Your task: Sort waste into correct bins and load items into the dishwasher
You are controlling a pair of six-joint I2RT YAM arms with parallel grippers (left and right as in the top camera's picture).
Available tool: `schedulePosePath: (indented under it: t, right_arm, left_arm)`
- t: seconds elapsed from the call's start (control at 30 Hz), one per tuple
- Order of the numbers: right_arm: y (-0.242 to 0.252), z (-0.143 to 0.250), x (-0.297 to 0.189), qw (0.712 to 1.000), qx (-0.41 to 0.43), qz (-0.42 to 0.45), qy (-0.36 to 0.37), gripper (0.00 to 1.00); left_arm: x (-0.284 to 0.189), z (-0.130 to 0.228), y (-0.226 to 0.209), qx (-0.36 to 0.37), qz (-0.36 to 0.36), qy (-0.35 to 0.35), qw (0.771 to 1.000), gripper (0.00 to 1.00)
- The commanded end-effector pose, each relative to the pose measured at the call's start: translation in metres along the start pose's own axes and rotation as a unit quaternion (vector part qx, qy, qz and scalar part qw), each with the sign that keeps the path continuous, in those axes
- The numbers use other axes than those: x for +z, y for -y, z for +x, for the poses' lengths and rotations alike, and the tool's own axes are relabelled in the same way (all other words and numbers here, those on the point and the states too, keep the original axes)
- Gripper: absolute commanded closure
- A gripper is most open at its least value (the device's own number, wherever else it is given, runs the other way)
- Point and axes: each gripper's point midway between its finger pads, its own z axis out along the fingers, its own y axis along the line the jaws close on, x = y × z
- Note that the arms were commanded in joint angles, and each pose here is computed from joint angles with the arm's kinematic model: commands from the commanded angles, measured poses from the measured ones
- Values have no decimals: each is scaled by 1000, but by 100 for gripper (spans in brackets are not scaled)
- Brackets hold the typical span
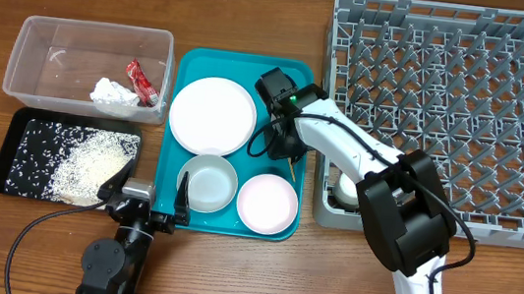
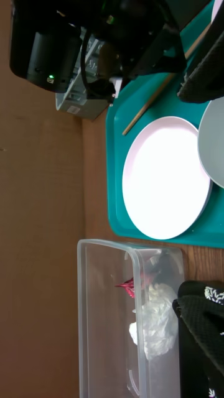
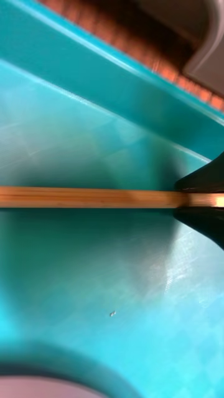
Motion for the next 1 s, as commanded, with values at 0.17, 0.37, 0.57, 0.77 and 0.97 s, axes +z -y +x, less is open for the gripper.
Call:
schedulePosePath:
  t: [0.17,0.37,0.57,0.77,0.97]
  right_arm:
    - [-7,-65,-131,989,25,-47,138,96]
    - [42,-78,-212,973,72,-37,217,96]
    - [105,-65,-185,982,97,3,162,96]
    - [123,-46,-121,990,105,20,93,96]
    - [121,-38,-103,992,100,23,74,71]
  left_arm:
    - [0,1,-4,9,-9,0,1000,0]
    - [0,1,-4,9,-9,0,1000,0]
    - [0,1,-4,9,-9,0,1000,0]
    - [0,1,-4,9,-9,0,1000,0]
    - [0,1,-4,9,-9,0,1000,0]
